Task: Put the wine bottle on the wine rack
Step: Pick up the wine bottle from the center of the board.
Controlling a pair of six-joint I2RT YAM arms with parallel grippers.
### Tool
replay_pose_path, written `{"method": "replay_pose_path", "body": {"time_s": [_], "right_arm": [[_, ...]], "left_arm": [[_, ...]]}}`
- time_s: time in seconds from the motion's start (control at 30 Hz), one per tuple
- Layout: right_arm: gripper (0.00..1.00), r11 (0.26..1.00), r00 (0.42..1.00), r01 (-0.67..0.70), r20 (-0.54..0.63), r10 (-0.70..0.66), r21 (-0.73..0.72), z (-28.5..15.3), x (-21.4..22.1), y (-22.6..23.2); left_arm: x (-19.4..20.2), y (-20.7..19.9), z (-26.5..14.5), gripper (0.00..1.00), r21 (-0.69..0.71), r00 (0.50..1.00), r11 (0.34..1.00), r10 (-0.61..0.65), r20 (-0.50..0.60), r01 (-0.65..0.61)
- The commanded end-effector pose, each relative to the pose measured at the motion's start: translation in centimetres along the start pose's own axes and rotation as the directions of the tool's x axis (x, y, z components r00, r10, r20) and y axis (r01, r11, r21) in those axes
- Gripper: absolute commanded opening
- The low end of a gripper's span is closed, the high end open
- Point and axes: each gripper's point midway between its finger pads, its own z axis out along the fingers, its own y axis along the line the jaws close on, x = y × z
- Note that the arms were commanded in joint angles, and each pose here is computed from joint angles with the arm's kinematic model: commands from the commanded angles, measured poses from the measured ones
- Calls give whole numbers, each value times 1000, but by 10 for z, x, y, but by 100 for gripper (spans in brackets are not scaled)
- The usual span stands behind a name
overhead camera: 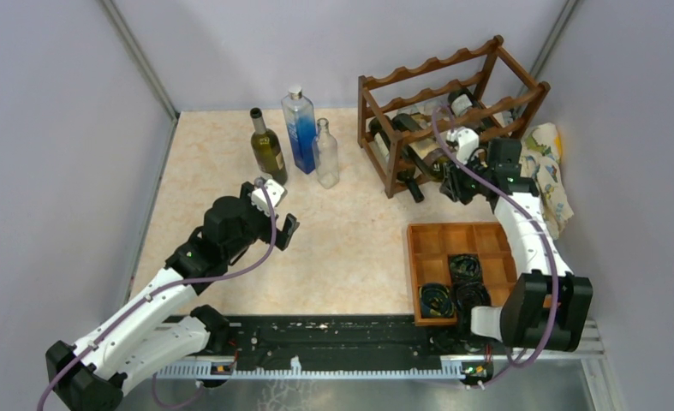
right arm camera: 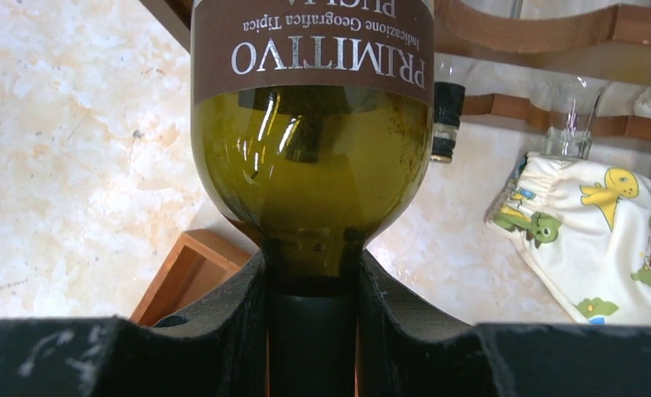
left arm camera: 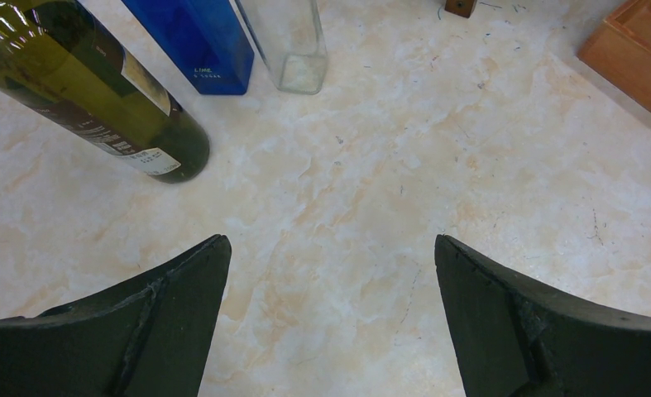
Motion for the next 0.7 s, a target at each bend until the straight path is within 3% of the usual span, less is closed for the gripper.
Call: {"method": "replay_pose_path", "body": {"time_s": [0.0, 0.67], "right_arm": [[0, 992, 966, 85, 234, -106, 96, -6, -85, -17], [0, 990, 948, 63, 303, -98, 126, 30, -121, -5]], "left_arm": [[-3, 0, 1, 99, 7, 1000, 1000, 10, 15, -10], [-3, -1, 1, 99, 10, 1000, 1000, 10, 14, -11]]}}
